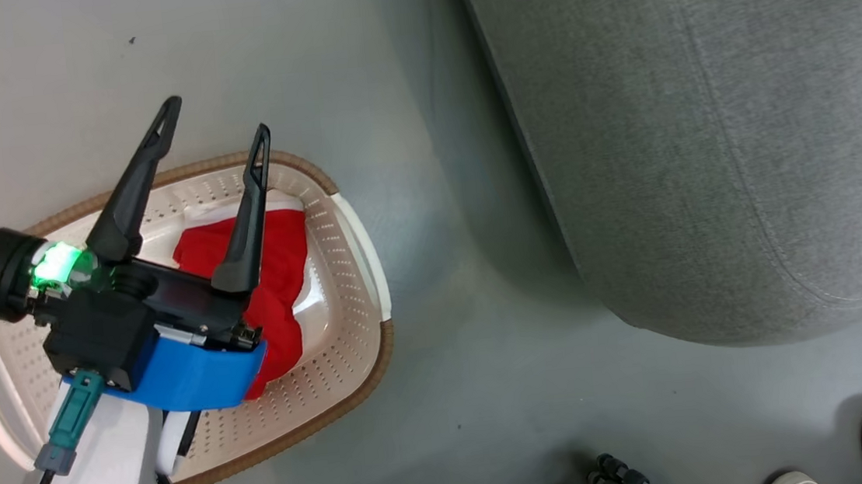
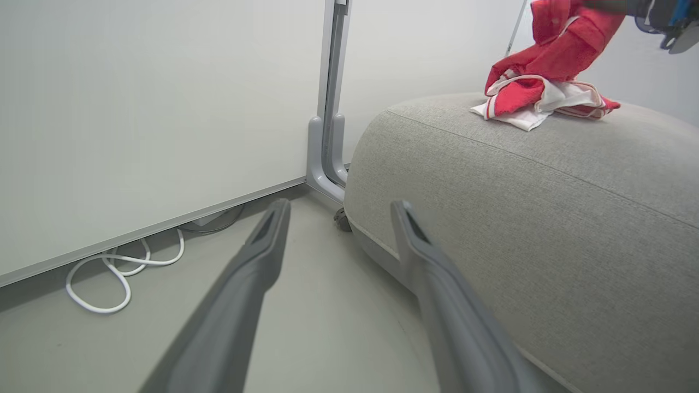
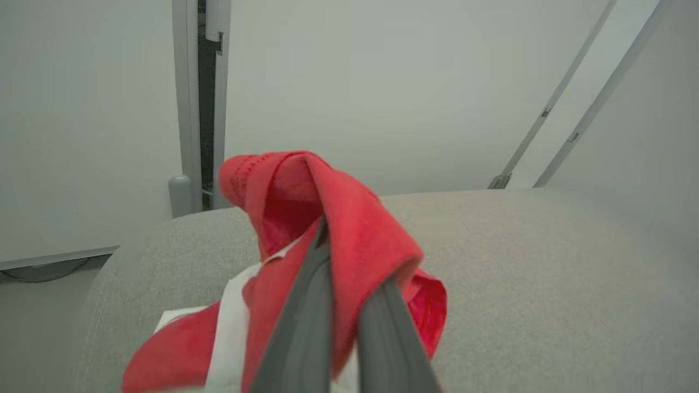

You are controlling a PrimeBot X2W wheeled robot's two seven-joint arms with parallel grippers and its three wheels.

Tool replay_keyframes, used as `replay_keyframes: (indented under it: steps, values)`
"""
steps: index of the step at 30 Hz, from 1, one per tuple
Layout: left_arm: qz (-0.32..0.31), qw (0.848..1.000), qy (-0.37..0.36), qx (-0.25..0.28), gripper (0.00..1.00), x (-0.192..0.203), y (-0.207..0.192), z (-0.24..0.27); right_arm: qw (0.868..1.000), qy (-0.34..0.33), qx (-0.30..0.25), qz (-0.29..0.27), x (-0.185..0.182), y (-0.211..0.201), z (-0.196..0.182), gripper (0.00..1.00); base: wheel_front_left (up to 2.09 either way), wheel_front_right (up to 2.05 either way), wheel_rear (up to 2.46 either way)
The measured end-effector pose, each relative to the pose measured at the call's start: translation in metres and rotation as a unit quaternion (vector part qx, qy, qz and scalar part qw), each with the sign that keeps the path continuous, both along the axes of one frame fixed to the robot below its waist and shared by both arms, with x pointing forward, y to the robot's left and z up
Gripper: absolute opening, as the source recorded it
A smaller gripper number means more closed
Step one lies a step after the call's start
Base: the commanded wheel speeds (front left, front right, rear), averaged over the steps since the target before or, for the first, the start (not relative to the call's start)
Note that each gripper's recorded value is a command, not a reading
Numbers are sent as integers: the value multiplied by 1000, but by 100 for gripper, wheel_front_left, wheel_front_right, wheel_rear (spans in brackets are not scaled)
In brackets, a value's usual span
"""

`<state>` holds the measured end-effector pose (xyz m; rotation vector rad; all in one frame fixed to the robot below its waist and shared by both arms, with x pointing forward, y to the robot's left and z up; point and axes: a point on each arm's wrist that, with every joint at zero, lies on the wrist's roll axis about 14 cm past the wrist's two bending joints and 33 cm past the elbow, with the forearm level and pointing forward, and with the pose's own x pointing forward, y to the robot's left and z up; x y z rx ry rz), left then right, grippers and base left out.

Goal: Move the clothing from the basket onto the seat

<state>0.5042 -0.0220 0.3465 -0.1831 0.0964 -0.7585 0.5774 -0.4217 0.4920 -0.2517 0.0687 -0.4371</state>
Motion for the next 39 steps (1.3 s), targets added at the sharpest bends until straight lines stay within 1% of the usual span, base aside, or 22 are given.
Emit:
replay_keyframes:
  steps: [2, 4, 8, 9, 10, 11, 24, 28, 34, 39]
  values:
    - [4, 1000, -1, 1, 100, 2, 3, -1, 1000, 24, 12, -10, -4, -3, -24, 0, 0, 0, 0]
    - [8, 1000, 0, 4, 100, 3, 6, -2, 999, 35, 26, -21, -9, -6, -41, 0, 0, 0, 0]
    - [12, 1000, 4, 8, 100, 2, 9, -5, 997, 57, 38, -32, -15, -8, -63, 0, 0, 0, 0]
    - [13, 1000, 5, 10, 100, 1, 10, -6, 997, 58, 43, -36, -17, -9, -66, 35, 0, 0, 0]
    - [13, 1000, 6, 12, 100, 1, 11, -6, 996, 61, 47, -37, -18, -9, -69, 94, 0, 0, 0]
    - [14, 1000, 5, 13, 100, 1, 11, -5, 996, 64, 48, -37, -19, -8, -70, 100, 0, 0, 0]
    - [22, 1000, -6, 14, 100, 2, 13, 12, 996, 58, 62, -31, -19, 3, -65, 100, 0, 0, 0]
    - [27, 1000, -8, 8, 100, 0, 11, 23, 996, 56, 62, -19, -21, 12, -59, 100, 0, 0, 0]
    - [41, 999, -14, 2, 100, -5, 14, 47, 996, 64, 65, -7, -47, 22, -55, 100, 0, 0, 0]
    - [54, 998, -15, -4, 100, -19, 16, 69, 995, 62, 74, 9, -74, 37, -48, 100, 0, 0, 0]
